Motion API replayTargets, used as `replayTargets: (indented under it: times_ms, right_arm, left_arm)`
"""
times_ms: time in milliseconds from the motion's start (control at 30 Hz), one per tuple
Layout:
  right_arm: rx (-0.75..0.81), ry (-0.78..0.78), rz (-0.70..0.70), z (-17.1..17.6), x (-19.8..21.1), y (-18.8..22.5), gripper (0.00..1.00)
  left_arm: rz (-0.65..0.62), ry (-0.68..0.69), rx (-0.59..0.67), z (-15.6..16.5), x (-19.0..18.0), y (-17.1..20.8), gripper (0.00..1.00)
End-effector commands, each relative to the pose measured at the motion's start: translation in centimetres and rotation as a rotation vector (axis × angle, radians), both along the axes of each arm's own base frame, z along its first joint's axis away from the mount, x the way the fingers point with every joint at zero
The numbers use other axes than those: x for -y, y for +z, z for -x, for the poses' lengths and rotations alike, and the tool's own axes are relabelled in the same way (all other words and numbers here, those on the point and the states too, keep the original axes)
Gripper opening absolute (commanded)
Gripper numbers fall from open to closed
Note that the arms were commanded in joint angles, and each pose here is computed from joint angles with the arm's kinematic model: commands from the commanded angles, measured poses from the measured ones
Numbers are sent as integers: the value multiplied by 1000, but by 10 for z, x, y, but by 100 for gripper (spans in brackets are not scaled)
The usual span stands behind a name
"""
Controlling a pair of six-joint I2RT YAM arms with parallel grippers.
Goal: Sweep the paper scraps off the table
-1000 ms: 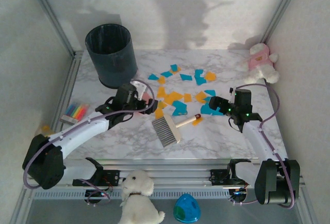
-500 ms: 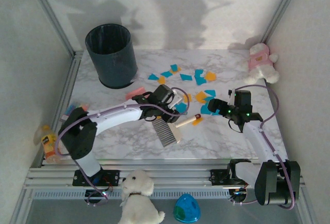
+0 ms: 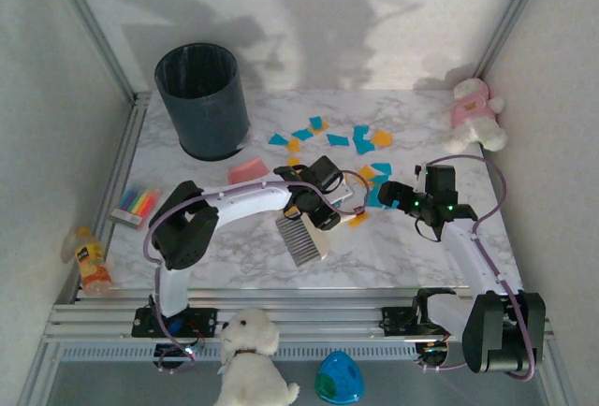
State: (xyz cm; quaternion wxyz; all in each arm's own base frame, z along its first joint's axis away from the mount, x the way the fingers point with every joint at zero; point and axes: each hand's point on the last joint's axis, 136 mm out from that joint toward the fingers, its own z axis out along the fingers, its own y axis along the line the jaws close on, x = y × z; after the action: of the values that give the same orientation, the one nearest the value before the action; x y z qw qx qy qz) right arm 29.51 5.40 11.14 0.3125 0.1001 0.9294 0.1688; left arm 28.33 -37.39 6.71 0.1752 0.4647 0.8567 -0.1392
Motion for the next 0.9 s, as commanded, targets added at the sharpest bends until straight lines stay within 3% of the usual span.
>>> replayTargets:
  times_ms: [0, 567, 867]
  right_arm:
    - [21, -11, 24, -3, 4, 12, 99]
    - [3, -21, 34, -2, 6, 10, 99]
    - [-10, -27, 42, 0, 7, 6, 99]
  left_arm:
    - [-38, -54, -37, 8, 3, -7, 47]
    - [-145, -71, -73, 13, 1, -41, 45]
    - [-209, -74, -71, 19, -6, -58, 39]
